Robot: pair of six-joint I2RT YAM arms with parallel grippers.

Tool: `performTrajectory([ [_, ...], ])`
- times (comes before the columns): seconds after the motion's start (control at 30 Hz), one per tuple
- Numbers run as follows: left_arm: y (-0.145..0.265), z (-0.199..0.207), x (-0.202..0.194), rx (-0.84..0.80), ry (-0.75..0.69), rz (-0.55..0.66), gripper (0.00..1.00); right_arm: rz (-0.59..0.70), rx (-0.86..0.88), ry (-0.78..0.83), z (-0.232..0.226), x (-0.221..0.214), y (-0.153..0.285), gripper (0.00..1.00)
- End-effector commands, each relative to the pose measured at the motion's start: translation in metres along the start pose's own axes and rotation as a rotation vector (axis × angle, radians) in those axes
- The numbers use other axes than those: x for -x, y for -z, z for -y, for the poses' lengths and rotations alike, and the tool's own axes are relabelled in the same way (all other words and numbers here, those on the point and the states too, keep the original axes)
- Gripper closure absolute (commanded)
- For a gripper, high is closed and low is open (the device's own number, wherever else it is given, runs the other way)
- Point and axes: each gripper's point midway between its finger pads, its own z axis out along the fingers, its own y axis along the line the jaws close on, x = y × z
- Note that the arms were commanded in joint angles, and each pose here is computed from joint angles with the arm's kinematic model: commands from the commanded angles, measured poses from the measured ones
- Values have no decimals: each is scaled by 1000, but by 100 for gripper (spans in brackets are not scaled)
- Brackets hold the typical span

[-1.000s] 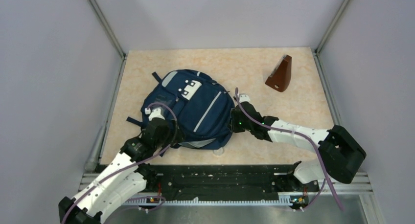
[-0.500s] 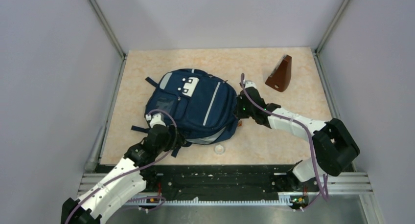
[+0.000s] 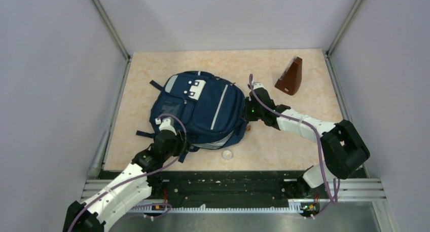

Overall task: Pack the student bag
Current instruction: Zip the student bag at the center of the board.

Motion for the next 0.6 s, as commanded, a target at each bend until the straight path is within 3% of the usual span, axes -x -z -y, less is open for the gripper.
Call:
performTrajectory([
  [0.0,-2,-3,3,10,4,25,62,112,78,-8,-24,42,3,100],
  [0.2,-4,-6,5,22,6,38,66,110,85,-7,-25,42,4,100],
  [0.37,-7,-6,4,24,-3,37,75,108,91,-7,-26,42,3,100],
  [0.57,-9,-4,7,17,-10,44,75,105,99,-5,-27,41,3,100],
])
